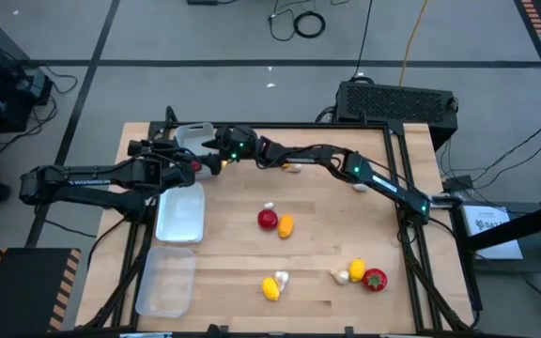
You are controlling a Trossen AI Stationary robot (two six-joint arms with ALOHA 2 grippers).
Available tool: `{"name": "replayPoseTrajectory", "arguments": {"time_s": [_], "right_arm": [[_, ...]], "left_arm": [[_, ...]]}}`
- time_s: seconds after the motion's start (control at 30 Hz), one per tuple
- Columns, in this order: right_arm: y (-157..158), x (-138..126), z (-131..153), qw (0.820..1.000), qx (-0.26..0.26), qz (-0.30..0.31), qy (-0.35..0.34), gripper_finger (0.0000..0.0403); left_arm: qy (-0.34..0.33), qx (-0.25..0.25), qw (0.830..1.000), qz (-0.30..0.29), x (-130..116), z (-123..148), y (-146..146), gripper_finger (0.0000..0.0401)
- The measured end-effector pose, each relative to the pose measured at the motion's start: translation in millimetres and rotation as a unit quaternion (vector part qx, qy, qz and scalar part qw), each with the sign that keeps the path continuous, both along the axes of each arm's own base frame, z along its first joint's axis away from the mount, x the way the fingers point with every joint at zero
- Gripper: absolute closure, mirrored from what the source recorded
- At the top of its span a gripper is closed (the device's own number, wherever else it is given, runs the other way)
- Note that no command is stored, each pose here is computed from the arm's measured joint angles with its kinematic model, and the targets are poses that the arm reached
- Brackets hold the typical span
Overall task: Sort produce into baskets
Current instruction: Put the tomato into the gray bin
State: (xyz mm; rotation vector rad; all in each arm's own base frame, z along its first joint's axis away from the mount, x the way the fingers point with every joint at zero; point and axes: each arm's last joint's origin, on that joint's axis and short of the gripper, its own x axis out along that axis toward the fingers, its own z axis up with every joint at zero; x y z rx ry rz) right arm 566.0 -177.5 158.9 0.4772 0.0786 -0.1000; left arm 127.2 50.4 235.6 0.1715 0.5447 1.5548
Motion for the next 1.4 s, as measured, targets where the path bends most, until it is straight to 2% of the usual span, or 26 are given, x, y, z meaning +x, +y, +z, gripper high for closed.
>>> {"name": "replayPoseTrajectory", "arguments": {"time_s": [0.23,0.37,0.57,0.8,0.97,1.07,1.13,1.27,1.4], "right_arm": [[-2,-7,26,1.0,-0.008,0.0,0.021,0.0035],[-4,-17,38,0.996,0.006,-0.002,0.091,0.0035],[0,-42,64,0.976,-0.017,0.017,0.215,0.0035],[9,-83,91,0.93,-0.03,0.045,0.363,0.0035],[14,-109,102,0.88,-0.066,0.004,0.47,0.0035],[17,-120,102,0.856,-0.053,0.008,0.515,0.0035],[23,-126,100,0.842,-0.031,0.035,0.538,0.0035],[49,-127,98,0.826,0.011,0.106,0.554,0.0035],[80,-119,98,0.82,0.008,0.13,0.557,0.0035]], "left_arm": [[0.0,0.0,1.0,0.0,0,0,0,0.0108],[0.0,-0.001,1.0,0.0,0,0,0,0.0108],[-0.001,-0.007,1.0,-0.003,0,0,0,0.0108],[-0.015,-0.018,1.0,-0.014,4,0,0,0.0108],[-0.028,-0.034,0.998,-0.042,13,4,1,0.0108],[-0.03,-0.043,0.997,-0.059,17,5,1,0.0108],[-0.031,-0.049,0.996,-0.066,18,5,1,0.0108],[-0.029,-0.056,0.995,-0.073,18,5,1,0.0108],[-0.028,-0.056,0.995,-0.073,18,5,1,0.0108]]}}
